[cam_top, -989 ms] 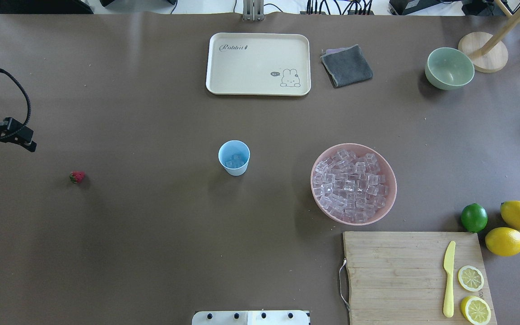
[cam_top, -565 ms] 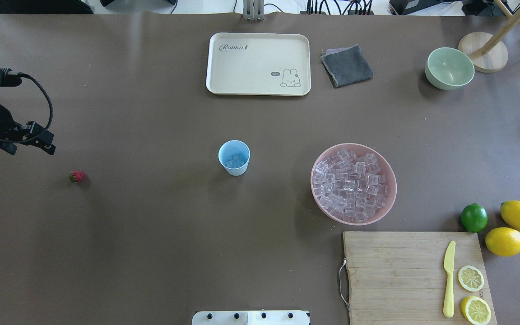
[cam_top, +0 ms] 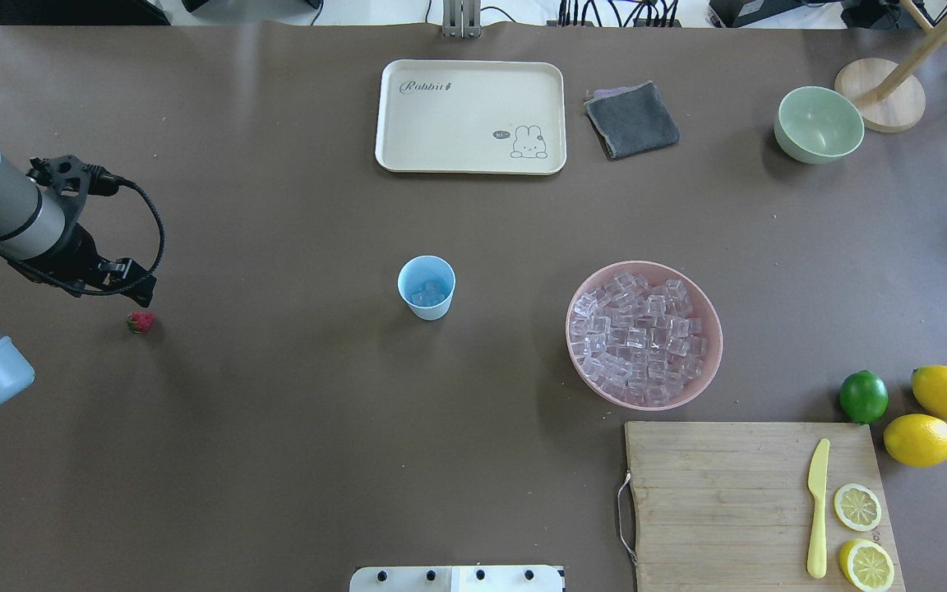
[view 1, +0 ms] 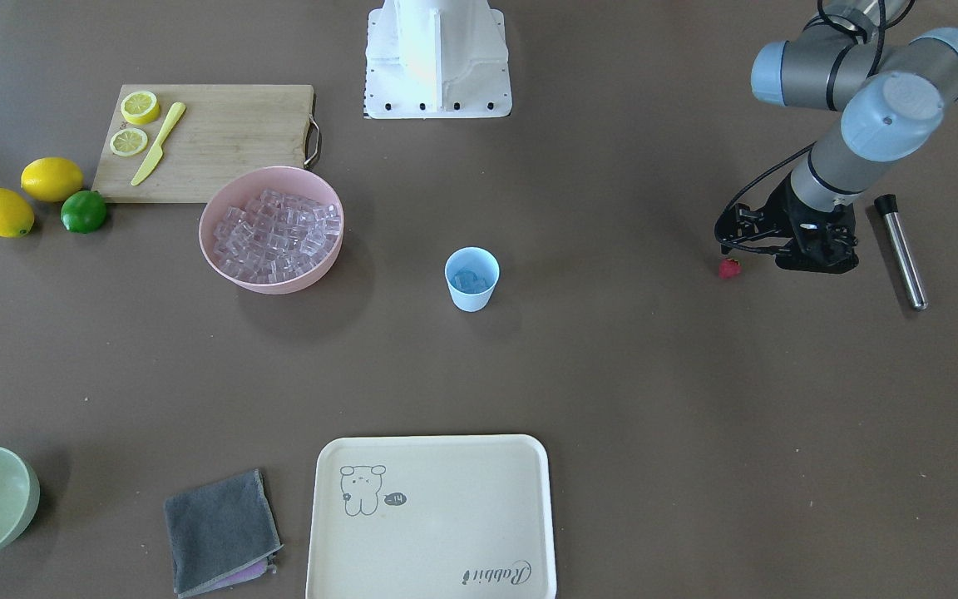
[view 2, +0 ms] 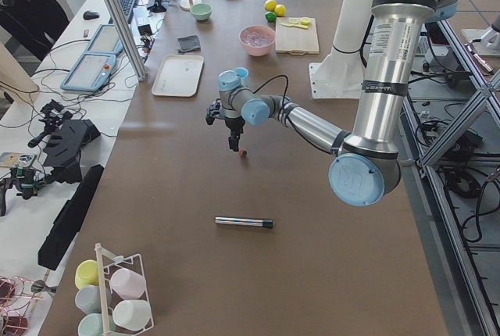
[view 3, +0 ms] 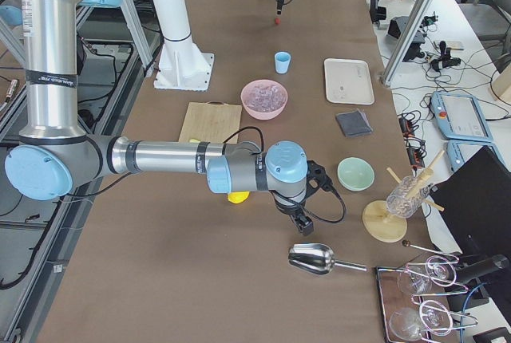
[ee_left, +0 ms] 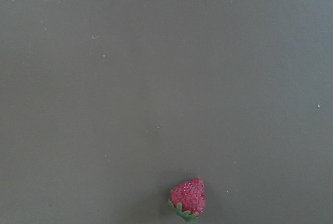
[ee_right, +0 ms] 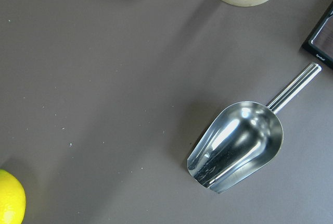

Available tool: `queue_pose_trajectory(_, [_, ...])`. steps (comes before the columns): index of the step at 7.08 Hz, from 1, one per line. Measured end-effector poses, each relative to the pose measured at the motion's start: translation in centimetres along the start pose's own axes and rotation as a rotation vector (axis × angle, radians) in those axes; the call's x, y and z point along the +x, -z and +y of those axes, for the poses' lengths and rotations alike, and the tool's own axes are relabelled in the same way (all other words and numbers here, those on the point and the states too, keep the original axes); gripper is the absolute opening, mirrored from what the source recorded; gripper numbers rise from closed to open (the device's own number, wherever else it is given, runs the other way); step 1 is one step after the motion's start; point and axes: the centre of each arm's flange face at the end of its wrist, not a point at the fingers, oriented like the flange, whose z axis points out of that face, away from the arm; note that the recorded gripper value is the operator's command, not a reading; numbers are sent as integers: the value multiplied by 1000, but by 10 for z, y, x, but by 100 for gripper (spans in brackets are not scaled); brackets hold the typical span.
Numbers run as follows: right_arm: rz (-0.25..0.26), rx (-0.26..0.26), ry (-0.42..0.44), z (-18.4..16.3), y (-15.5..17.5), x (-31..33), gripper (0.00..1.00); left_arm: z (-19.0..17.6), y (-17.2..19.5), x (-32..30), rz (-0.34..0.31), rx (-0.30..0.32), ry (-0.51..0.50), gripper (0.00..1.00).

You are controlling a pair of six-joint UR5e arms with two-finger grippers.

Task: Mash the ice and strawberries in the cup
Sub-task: 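Lower the left gripper onto the red strawberry and grasp it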

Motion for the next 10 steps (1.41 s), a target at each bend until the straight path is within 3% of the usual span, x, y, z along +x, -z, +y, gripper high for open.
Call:
queue_pose_trajectory(3, [-1, 0, -6, 6, 0, 0, 100, -6, -34, -10, 32, 36, -5, 89])
queue_pose_trajectory(4, [-1, -1, -8, 7, 0, 1, 100, -6, -42, -15, 46, 50, 3, 76])
queue_pose_trajectory(6, [0, -1, -6, 5, 0, 2, 100, -1, -51, -23, 64, 62, 37, 74])
queue_pose_trajectory(8, [8, 0, -2, 1, 2, 3, 100, 9, -56, -23, 82, 65, 72, 52])
queue_pose_trajectory(9, [10, 0, -2, 0, 3, 3, 100, 13, -58, -18, 85, 67, 78, 28])
queue_pose_trajectory(10, [11, -2, -3, 0, 2, 4, 100, 16, -63, -12, 76, 75, 75, 21])
